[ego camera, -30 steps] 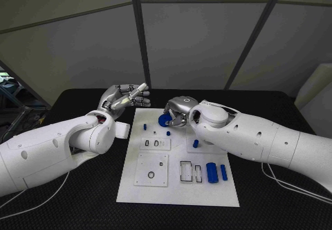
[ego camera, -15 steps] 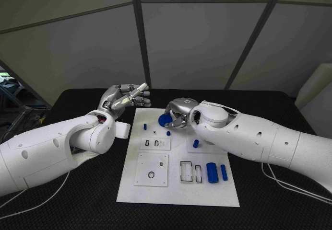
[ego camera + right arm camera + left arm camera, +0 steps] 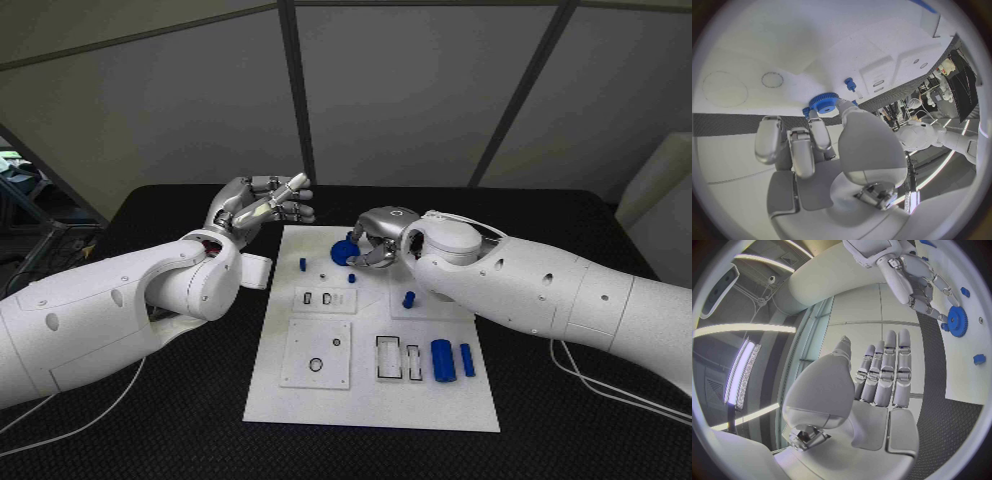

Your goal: Assemble the parts on the task board

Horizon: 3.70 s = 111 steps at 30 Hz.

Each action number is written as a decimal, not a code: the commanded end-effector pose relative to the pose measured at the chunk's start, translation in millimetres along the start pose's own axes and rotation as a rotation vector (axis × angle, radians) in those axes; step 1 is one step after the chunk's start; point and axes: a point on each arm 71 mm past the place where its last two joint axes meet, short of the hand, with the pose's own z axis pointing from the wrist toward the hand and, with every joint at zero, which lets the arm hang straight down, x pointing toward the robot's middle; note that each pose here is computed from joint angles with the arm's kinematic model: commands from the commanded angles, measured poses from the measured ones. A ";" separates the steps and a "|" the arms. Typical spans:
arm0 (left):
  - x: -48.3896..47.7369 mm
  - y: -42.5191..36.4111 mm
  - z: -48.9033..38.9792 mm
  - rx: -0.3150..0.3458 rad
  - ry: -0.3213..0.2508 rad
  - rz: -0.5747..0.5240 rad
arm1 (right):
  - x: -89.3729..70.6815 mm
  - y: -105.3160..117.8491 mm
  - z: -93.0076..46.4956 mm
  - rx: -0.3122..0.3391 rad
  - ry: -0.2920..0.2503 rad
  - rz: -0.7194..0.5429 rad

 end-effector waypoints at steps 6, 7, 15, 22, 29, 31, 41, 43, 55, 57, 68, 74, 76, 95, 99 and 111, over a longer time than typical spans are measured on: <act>-0.4 -1.5 0.3 0.005 0.007 -0.003 | -5.9 -8.9 -9.0 0.014 -0.057 0.044; -0.4 -1.5 0.3 0.005 0.007 -0.003 | -7.3 -10.4 -10.9 0.013 -0.073 0.051; -1.5 -1.2 0.4 0.006 0.006 -0.002 | -21.9 -33.2 -41.9 -0.024 -0.225 0.181; -2.7 -0.6 1.0 0.006 0.003 0.000 | -24.9 -79.3 -76.5 -0.019 -0.213 0.371; -1.5 -0.1 2.0 0.006 0.004 -0.002 | -24.7 -121.3 -96.7 0.032 -0.211 0.431; -1.1 0.1 2.4 0.007 0.005 -0.002 | -24.2 -129.9 -98.8 0.043 -0.209 0.433; -2.2 0.5 2.6 0.007 0.003 -0.001 | -18.6 -155.4 -100.6 0.087 -0.171 0.426; -2.3 0.6 2.7 0.007 0.003 -0.001 | -17.8 -156.8 -99.6 0.091 -0.168 0.414; -4.1 1.2 2.8 0.006 0.002 0.000 | -6.8 -163.1 -98.1 0.105 -0.120 0.378; -4.4 1.3 2.8 0.005 0.001 0.000 | -4.6 -164.2 -98.2 0.108 -0.110 0.377; -5.8 2.0 3.2 0.004 -0.003 0.002 | 4.1 -167.8 -100.9 0.117 -0.066 0.380; -6.3 2.6 3.3 0.003 -0.004 0.002 | 7.8 -168.0 -101.6 0.117 -0.051 0.384; -6.3 2.7 3.4 0.002 -0.004 0.002 | 8.6 -168.1 -101.8 0.117 -0.048 0.384; -7.3 3.3 3.4 0.000 -0.006 0.004 | 12.7 -169.3 -99.6 0.126 -0.041 0.374; -7.3 3.3 3.4 0.000 -0.006 0.003 | 13.5 -168.3 -98.3 0.124 -0.039 0.373; -7.3 3.4 3.4 0.000 -0.006 0.003 | 16.4 -167.8 -96.4 0.128 -0.024 0.361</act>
